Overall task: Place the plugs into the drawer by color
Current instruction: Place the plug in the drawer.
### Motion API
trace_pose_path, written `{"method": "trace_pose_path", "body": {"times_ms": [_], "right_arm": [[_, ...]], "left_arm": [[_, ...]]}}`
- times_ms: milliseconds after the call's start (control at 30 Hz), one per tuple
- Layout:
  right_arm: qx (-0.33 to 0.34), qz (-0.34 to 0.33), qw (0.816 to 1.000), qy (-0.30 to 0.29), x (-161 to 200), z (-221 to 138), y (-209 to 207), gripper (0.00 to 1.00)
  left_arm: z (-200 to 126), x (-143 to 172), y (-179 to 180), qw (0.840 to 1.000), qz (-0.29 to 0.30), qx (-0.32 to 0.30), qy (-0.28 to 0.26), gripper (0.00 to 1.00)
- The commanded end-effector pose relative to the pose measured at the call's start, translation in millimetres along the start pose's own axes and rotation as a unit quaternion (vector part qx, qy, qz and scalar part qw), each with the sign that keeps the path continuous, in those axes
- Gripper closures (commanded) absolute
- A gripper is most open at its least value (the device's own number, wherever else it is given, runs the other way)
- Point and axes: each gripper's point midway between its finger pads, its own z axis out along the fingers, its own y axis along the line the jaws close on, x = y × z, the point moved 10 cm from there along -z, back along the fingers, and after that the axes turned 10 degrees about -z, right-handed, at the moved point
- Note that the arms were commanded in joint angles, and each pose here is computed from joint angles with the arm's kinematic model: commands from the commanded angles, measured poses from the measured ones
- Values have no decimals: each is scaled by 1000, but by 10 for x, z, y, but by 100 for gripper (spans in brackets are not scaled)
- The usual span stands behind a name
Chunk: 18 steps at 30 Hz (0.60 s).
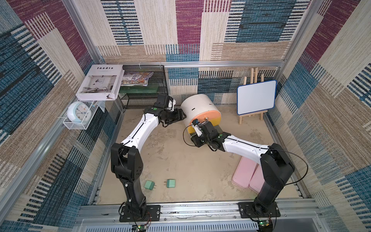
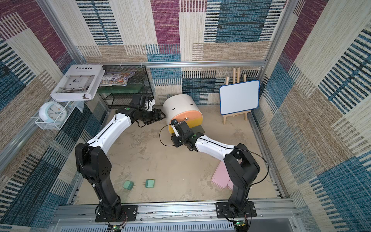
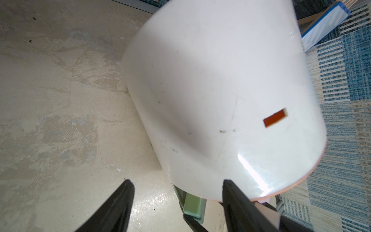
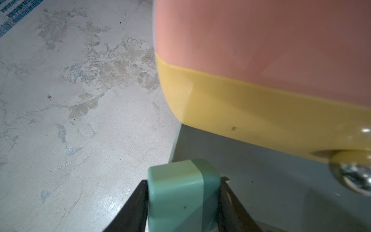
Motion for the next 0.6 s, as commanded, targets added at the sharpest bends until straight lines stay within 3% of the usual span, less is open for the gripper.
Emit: {"method": "trace_pose_path", "body": {"times_ms": [0, 367, 567], "right_arm": [[-15, 5, 1000, -12, -22, 33, 19, 55], [-10, -3, 1000, -7, -41, -27, -24, 37], [-6, -15, 1000, -20, -143, -282, -51, 33]], "left_arm": [[-51, -8, -40, 1000, 10, 8, -6, 26], [-108, -7, -72, 1000, 13, 13, -12, 26], [-142, -7, -87, 1000, 15, 14, -17, 26]]}}
